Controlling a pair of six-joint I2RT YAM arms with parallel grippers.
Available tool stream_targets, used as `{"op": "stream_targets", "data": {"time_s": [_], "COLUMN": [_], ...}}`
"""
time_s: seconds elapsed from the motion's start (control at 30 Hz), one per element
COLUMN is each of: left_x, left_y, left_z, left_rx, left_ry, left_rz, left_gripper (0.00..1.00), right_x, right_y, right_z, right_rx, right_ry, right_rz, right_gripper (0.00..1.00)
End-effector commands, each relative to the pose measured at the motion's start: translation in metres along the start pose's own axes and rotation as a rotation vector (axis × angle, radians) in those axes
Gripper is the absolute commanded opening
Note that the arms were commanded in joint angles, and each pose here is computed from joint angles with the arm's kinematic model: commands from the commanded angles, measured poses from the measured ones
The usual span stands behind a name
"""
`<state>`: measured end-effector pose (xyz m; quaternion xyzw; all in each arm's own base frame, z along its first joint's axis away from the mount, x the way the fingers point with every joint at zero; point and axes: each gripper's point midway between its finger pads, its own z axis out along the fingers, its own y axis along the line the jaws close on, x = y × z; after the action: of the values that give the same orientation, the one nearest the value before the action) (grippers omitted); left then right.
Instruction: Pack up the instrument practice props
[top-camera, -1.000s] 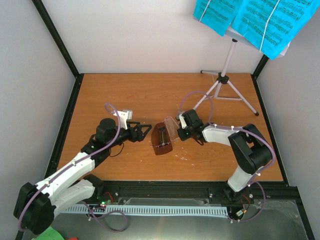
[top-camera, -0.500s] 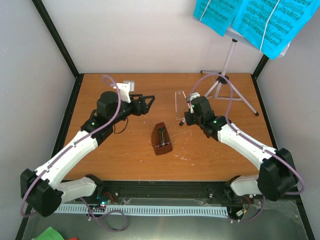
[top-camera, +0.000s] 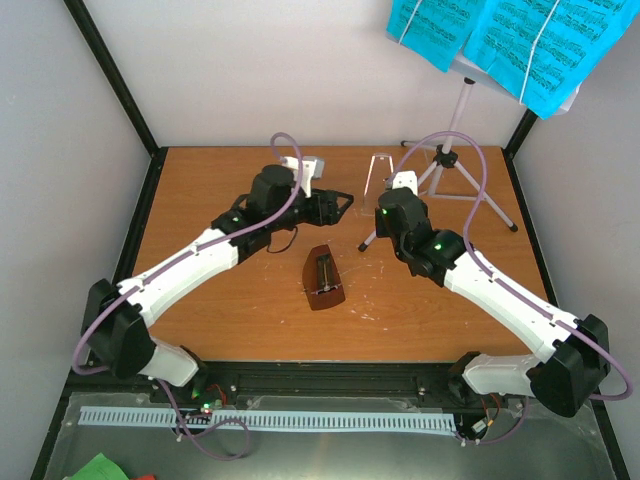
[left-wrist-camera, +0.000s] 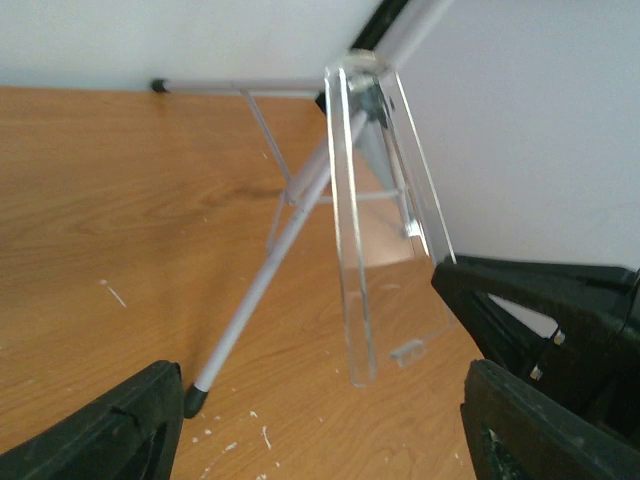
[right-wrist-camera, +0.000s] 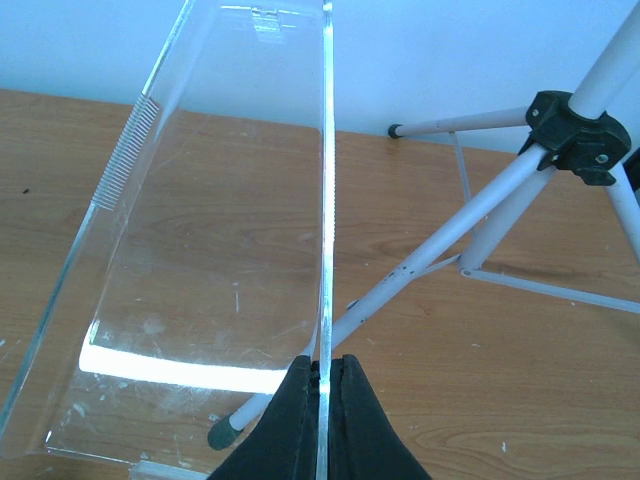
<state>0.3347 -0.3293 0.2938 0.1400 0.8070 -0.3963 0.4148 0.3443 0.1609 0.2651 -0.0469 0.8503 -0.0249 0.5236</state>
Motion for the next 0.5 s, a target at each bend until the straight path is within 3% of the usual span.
{"op": "stream_targets", "data": {"time_s": [0.0,0.47], "left_x": [-0.005,0.008], "left_y": [-0.014,-0.009], "left_z": [0.012,0.049], "left_rx": [-0.017,-0.121], "left_ry": [0.014,0.085], "left_rz": [0.034,0.105], "left_gripper": [0.74,0.57], "right_x": [-0.004,-0.004], "right_y": [-0.001,0.011], "right_z": [-0.003,-0.006], "right_rx": [0.040,0.025], "right_ry": [-0.011,-0.009], "right_rz": [0.034,0.038], "right_gripper": [0.03,0.03]}}
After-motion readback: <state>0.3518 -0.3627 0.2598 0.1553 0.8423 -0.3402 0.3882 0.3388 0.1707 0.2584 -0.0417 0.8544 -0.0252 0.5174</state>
